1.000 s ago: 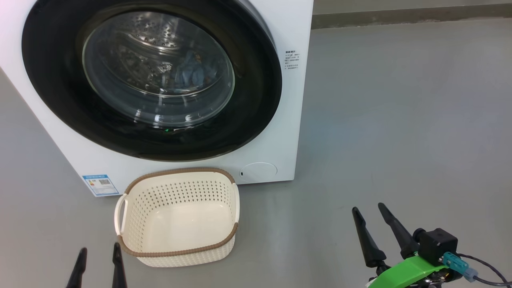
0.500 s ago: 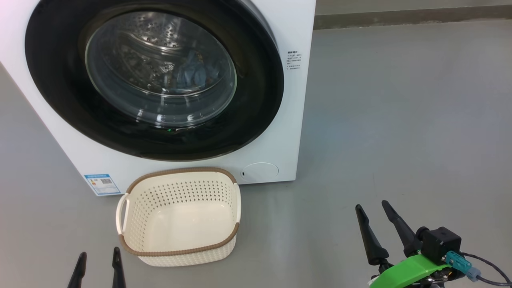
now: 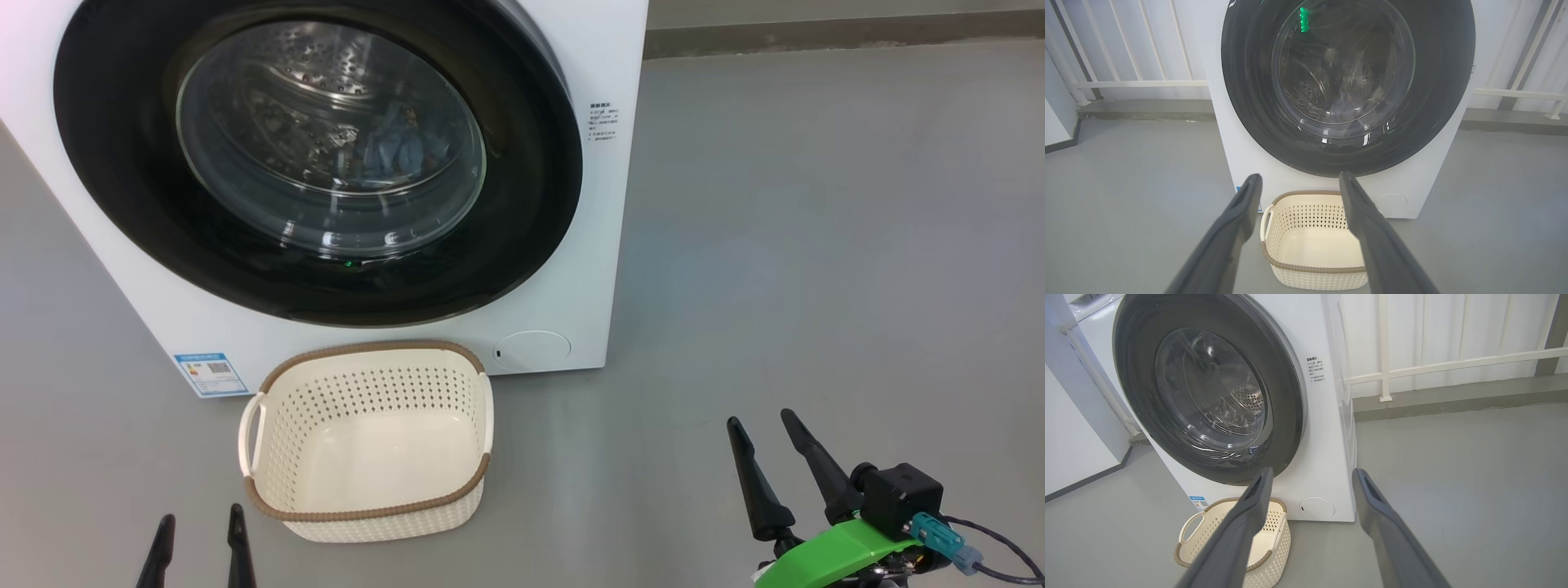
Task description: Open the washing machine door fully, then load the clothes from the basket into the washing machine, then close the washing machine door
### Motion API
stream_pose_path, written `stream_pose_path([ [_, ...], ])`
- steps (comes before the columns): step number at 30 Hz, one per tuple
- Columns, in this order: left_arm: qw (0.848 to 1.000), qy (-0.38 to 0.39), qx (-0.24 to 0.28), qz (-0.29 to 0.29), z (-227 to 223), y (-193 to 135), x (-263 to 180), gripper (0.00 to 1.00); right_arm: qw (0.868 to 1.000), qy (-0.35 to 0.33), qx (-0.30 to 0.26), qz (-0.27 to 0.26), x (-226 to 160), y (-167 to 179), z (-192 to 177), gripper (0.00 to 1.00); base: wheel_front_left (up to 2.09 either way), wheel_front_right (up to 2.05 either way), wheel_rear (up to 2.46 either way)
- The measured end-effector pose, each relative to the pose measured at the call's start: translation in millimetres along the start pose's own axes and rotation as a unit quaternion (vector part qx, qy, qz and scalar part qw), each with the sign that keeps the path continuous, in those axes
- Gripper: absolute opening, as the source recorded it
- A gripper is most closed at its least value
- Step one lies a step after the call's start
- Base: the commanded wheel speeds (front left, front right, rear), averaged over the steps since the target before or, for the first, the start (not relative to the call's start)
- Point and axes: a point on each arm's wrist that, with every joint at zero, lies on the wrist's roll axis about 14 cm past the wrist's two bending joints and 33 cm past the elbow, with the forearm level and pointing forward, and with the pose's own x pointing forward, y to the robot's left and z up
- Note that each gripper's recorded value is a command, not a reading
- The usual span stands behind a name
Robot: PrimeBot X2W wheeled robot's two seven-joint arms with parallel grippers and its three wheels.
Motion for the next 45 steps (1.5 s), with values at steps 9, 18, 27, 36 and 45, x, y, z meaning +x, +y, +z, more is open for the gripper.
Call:
stream_pose_path([
  [9,0.999,0.038,-0.011,0.001,-23,-5,-7,0.00,0.999,0.047,0.009,-0.012,-14,-6,-30,0.00,0.00,0.00,0.00],
  [18,0.997,0.055,-0.058,0.011,-30,-3,-8,0.00,0.997,0.054,0.048,-0.027,-16,-10,-32,0.00,0.00,0.00,0.00],
  [27,0.991,0.074,-0.107,0.020,-37,-1,-9,0.00,0.993,0.053,0.091,-0.048,-16,-19,-32,0.00,0.00,0.00,0.00],
  [36,0.983,0.087,-0.161,0.026,-41,-1,-8,0.00,0.987,0.054,0.140,-0.062,-16,-23,-32,0.00,0.00,0.00,0.00],
  [45,0.972,0.096,-0.211,0.032,-43,-2,-4,0.00,0.978,0.054,0.185,-0.076,-16,-29,-32,0.00,0.00,0.00,0.00],
])
